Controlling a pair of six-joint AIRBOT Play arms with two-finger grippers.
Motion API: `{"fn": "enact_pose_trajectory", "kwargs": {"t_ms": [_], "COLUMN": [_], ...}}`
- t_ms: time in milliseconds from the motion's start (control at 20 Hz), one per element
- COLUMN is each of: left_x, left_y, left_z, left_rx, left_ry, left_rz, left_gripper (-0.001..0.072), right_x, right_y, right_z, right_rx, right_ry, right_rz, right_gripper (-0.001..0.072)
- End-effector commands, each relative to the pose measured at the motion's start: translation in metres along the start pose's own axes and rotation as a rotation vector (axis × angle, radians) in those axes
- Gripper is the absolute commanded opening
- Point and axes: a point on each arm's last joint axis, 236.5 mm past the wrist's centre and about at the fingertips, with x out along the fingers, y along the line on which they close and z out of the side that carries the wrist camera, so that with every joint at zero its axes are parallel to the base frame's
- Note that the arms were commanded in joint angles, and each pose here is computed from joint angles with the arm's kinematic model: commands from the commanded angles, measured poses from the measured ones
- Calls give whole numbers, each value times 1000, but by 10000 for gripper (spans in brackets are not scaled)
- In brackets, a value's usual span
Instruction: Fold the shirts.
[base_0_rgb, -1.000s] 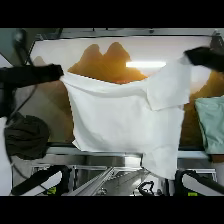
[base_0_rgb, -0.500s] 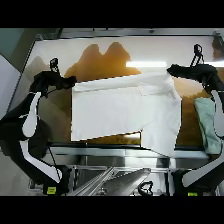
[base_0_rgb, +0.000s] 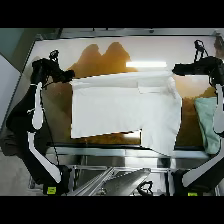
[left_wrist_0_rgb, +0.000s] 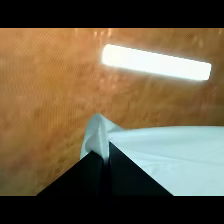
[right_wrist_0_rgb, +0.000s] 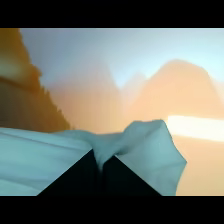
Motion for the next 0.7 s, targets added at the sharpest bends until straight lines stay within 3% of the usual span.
{"fn": "enact_pose_trajectory", "kwargs": {"t_ms": [0, 150, 300, 650], "left_x": [13, 35, 50, 54], "left_y": [-10, -11, 6, 0], "left_z": [-14, -35, -55, -50], "left_rx": [50, 109, 162, 170], "left_ry": [59, 130, 210, 184], "left_rz": [27, 73, 161, 151], "left_gripper": [15, 15, 15, 16], "right_x": [-1, 9, 13, 26], "right_y": [-28, -24, -39, -40], "right_z": [-38, -49, -62, -80], "right_rx": [-48, -58, -56, 21], "right_ry": [161, 197, 250, 302], "right_rz": [-132, -138, -241, -322], "right_gripper": [22, 22, 22, 24]}}
